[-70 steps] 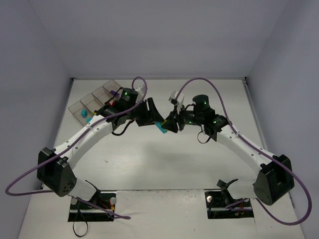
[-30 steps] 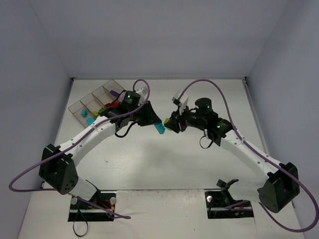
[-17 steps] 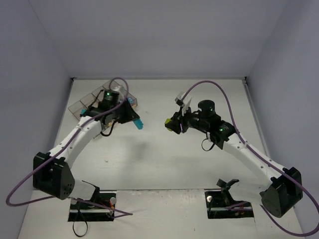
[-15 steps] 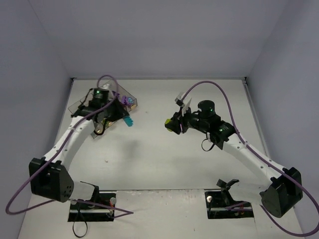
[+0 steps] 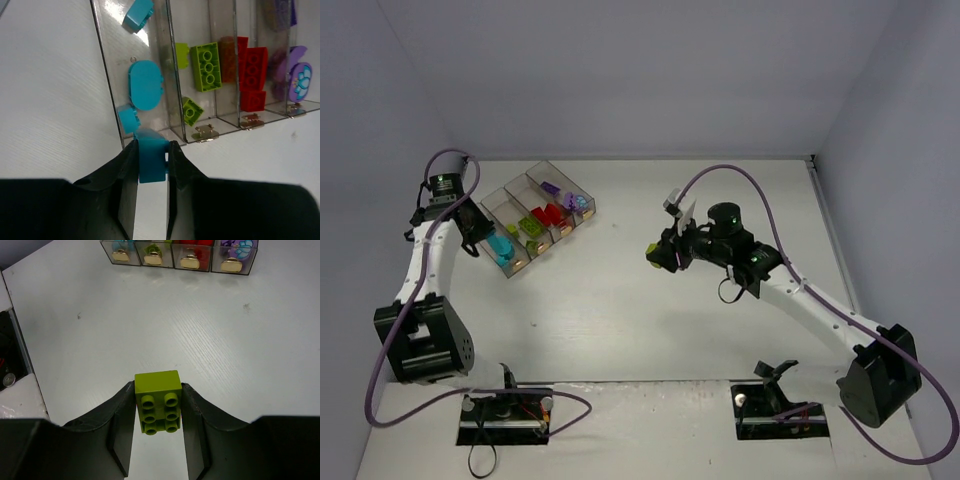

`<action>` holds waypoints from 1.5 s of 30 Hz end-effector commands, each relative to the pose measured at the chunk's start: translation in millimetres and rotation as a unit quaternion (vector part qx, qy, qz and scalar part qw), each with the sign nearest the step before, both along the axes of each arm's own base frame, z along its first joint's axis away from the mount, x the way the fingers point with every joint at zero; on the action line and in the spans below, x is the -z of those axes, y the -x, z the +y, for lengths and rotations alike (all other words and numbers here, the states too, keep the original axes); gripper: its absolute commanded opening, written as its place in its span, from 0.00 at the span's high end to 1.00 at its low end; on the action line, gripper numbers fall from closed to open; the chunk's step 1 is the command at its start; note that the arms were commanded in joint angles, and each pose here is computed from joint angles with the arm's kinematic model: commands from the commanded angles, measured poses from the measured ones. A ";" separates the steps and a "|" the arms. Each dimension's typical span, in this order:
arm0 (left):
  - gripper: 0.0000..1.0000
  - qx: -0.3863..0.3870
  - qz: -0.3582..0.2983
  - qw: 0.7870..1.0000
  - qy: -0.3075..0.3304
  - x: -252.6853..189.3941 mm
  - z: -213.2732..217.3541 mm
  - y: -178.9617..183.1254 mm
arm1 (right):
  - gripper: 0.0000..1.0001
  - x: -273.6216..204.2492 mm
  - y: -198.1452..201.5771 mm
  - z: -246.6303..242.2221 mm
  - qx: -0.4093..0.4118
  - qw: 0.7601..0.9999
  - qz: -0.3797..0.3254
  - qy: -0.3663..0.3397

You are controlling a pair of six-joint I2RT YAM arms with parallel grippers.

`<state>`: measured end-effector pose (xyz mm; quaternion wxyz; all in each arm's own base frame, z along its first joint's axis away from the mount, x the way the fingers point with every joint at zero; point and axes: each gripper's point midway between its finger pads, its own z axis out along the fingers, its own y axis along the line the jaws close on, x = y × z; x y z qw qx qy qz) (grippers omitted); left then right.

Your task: Sort the legos into containers by color

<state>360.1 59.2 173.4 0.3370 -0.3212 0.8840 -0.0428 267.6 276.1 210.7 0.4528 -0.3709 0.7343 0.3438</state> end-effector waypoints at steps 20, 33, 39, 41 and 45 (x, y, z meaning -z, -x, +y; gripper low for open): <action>0.29 0.057 -0.053 0.997 0.006 -36.6 -15.0 -44.0 | 1.00 -16.0 -2.2 22.4 -0.040 0.998 -0.046 -0.029; 0.29 0.349 -0.144 0.910 0.171 -96.5 -268.1 44.8 | 1.00 -31.3 -23.1 30.7 0.000 0.998 -0.035 -0.045; 0.29 0.366 -0.205 0.893 0.166 -97.7 -301.2 65.4 | 1.00 -48.0 -59.8 13.3 0.193 0.973 0.062 -0.114; 0.29 0.377 -0.226 0.885 0.153 -102.8 -310.4 68.1 | 1.00 -48.5 -66.8 9.5 0.252 0.949 0.115 -0.154; 0.29 0.395 -0.252 0.872 0.144 -113.6 -327.4 70.2 | 1.00 -49.7 -66.8 17.6 0.282 0.924 0.174 -0.193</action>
